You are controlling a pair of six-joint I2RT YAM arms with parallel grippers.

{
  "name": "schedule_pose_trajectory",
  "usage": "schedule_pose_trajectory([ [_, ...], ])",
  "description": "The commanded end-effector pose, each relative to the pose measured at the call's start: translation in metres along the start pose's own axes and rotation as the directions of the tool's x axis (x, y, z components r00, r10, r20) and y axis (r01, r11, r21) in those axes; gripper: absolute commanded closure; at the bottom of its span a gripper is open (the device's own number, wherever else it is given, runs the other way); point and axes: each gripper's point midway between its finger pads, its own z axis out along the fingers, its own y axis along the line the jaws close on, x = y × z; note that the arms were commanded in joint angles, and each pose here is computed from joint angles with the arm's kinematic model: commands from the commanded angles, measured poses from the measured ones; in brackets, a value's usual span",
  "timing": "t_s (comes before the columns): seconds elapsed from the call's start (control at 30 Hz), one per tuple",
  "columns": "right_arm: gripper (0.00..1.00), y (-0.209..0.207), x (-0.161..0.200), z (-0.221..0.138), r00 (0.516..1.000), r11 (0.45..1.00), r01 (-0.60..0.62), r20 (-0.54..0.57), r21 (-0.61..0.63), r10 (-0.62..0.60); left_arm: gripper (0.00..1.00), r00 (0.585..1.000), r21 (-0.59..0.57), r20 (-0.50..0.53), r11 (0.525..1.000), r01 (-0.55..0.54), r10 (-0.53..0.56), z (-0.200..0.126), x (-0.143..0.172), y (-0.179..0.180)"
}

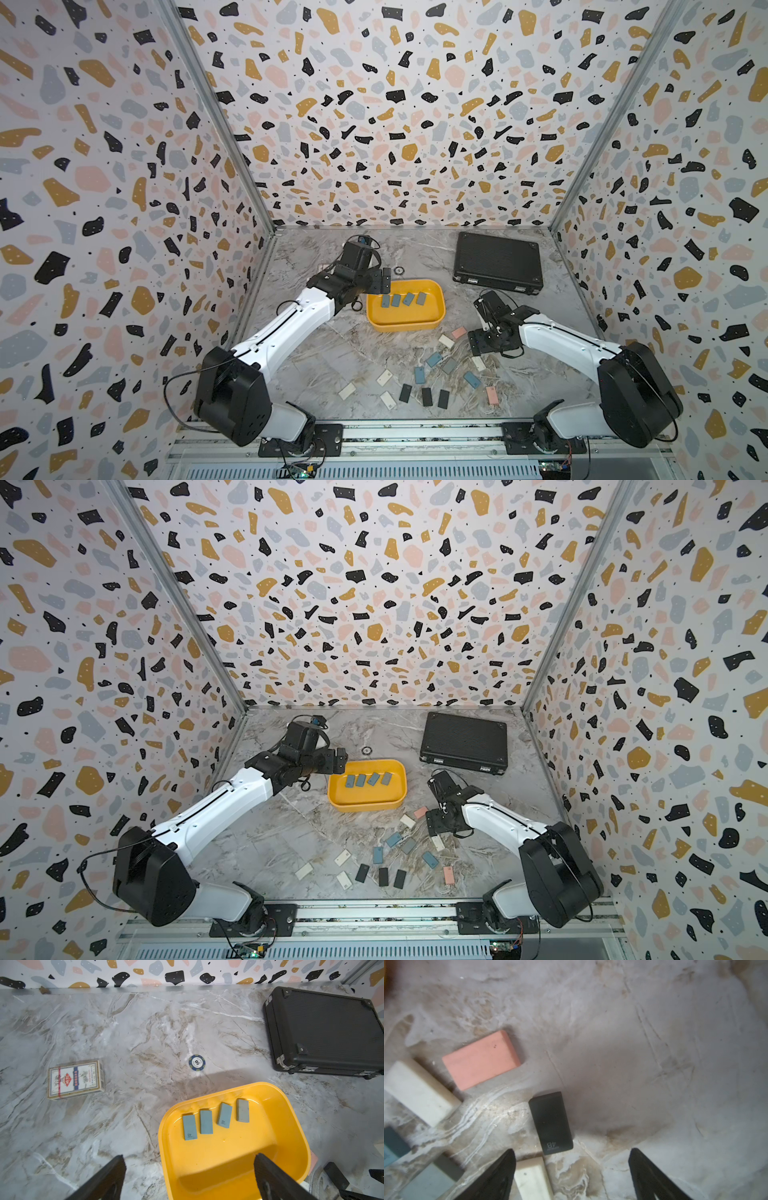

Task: Put the eraser in the storage box
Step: Pick up the eraser from the center of the board.

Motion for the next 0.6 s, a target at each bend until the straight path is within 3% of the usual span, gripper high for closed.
schedule_pose_trajectory([
  [0.0,0.13,0.006,-0.01,-0.001,1.0,1.0,-0.008,0.012,-0.014,0.008,0.03,0.999,-0.012,0.043,0.999,0.03,-0.03,-0.006,-0.005,0.009],
  [0.17,0.15,0.007,-0.011,0.005,1.0,1.0,-0.008,-0.004,-0.009,0.008,0.03,0.998,-0.033,0.036,0.998,0.053,-0.052,-0.007,-0.001,0.022],
  [0.57,0.3,0.01,-0.011,0.015,1.0,1.0,-0.013,-0.023,-0.014,0.013,0.02,0.997,-0.036,0.026,0.997,0.071,-0.07,-0.003,0.003,0.03],
])
